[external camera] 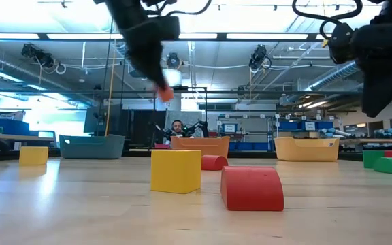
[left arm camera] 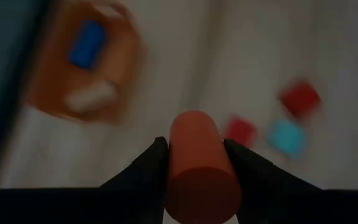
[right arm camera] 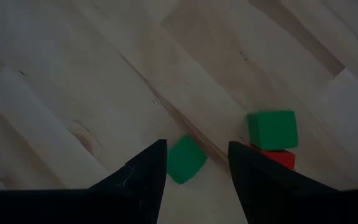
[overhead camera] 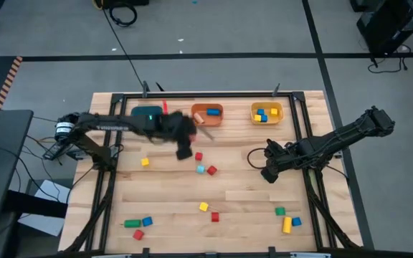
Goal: Sort blocks by size
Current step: Put the orange cylindrical block into the orange bin, then put the red half-circle block into the blue bin
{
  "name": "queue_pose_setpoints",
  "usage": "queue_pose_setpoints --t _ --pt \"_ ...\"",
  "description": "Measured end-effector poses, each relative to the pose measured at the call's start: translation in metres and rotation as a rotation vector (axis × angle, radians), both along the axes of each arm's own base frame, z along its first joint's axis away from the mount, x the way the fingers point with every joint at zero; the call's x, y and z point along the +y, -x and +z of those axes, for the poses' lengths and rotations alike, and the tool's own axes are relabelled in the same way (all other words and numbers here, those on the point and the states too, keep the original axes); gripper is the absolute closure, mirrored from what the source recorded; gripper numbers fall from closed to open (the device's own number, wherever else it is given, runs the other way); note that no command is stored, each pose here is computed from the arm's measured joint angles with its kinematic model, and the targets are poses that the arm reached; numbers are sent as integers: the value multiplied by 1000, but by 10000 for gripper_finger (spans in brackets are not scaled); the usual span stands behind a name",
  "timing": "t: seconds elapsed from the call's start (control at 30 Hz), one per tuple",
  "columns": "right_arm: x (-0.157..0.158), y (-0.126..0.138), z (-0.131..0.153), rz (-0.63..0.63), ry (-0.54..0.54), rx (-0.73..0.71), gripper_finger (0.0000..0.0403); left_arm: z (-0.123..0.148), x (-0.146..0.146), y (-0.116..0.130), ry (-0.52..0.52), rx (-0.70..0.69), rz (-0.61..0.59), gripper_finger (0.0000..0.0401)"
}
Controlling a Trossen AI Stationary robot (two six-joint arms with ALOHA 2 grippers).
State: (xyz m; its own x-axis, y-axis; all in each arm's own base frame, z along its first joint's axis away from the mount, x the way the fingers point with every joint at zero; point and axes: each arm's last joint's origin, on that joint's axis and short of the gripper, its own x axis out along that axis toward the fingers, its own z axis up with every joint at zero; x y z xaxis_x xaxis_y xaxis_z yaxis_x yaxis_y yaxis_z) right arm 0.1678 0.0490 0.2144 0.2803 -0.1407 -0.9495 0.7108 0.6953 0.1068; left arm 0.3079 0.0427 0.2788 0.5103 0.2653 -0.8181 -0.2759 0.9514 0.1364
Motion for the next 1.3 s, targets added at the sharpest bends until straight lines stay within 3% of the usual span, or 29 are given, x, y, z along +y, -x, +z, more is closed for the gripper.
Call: queue_pose_setpoints --t 0.1,0.23,0.47,0.57,0.83,1.07,1.3 --pt "-3 -3 0 -20 -6 -20 218 13 35 -2 26 -99 85 264" --pt "-6 -8 2 -48 -20 -64 218 9 86 -2 172 -229 173 264" --pt "-14 -16 4 -122 -45 -132 218 -38 150 -23 478 -392 200 264" --pt "-17 -17 4 -159 -56 -137 218 -65 166 -34 558 -413 228 264" --pt "-19 -17 4 -241 -83 -147 218 -95 193 -55 554 -321 287 253" --pt "-19 -17 4 -274 -95 -152 218 -86 197 -60 478 -338 195 226" --pt "-19 -18 4 -274 -96 -160 218 -82 199 -63 446 -360 199 223"
